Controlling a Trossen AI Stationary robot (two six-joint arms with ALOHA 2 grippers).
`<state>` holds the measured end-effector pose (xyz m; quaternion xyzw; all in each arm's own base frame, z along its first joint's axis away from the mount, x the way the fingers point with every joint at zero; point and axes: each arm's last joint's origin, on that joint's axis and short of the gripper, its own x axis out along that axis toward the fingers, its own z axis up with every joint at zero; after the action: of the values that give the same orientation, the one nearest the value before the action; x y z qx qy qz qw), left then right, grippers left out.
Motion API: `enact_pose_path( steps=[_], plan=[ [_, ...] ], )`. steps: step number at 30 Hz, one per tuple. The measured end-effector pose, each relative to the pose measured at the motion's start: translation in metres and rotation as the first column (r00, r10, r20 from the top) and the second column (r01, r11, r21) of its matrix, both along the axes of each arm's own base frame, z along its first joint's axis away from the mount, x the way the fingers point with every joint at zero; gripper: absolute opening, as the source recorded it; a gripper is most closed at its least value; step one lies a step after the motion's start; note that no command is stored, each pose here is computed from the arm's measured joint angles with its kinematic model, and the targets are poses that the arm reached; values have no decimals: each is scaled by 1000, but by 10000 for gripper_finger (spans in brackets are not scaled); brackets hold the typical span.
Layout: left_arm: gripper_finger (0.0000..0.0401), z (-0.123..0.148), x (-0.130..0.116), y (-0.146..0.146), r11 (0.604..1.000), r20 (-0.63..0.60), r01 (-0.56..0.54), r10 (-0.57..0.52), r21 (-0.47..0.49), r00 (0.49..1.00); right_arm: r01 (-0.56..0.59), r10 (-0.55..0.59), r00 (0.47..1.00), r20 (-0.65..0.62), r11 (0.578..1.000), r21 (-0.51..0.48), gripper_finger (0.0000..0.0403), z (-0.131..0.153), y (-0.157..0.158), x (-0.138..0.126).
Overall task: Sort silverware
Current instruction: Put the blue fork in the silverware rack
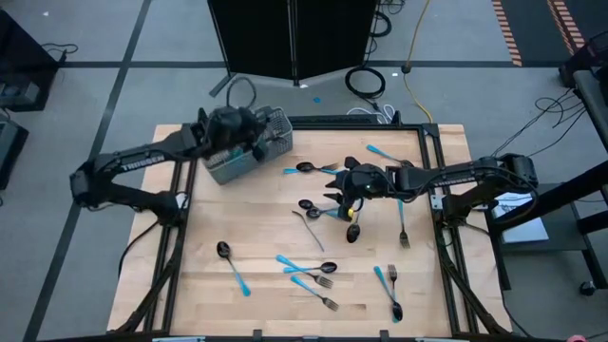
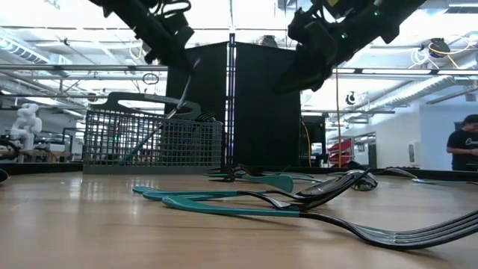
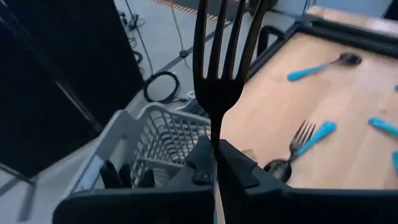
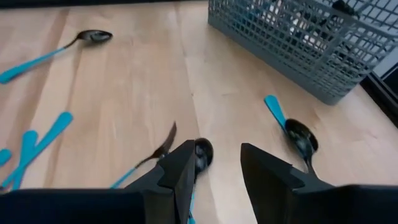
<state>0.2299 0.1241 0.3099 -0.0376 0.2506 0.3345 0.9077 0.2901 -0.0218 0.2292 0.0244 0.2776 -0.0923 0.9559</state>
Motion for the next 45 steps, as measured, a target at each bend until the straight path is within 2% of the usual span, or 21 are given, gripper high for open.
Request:
enact_pose_path(
  steps=[2,7,17,20,28,31,36,40,45],
  plan=[
    [0,-3,-1,12,1000,15,1,0,-26,1000,4,-4,1000,-1,1000,-6,125,0,-2,0],
    [0,-22,5,30,997,-43,-24,21,-78,999,17,-17,1000,-2,1000,-14,125,0,-7,-1],
    [5,-45,17,37,990,-111,-49,34,-134,993,25,-25,1000,-1,1000,-17,125,0,-10,-1],
    [29,-47,16,36,990,-143,-44,24,-135,989,18,-18,1000,9,999,-28,125,1,-10,0],
    [142,-51,12,34,987,-208,-55,23,-150,978,18,-17,1000,21,999,-29,125,2,-10,0],
    [171,-50,8,31,986,-221,-54,18,-159,975,18,-17,1000,21,999,-29,125,2,-10,0],
    [184,-34,3,16,987,-171,3,-31,-160,985,18,-17,1000,20,999,-29,125,2,-10,0],
    [185,-18,3,-5,981,-92,120,-135,-156,987,18,-17,1000,20,999,-29,125,2,-10,0],
    [185,-11,14,-43,917,-16,345,-355,-201,935,34,-34,999,26,999,-1,125,2,-10,0]
  ],
)
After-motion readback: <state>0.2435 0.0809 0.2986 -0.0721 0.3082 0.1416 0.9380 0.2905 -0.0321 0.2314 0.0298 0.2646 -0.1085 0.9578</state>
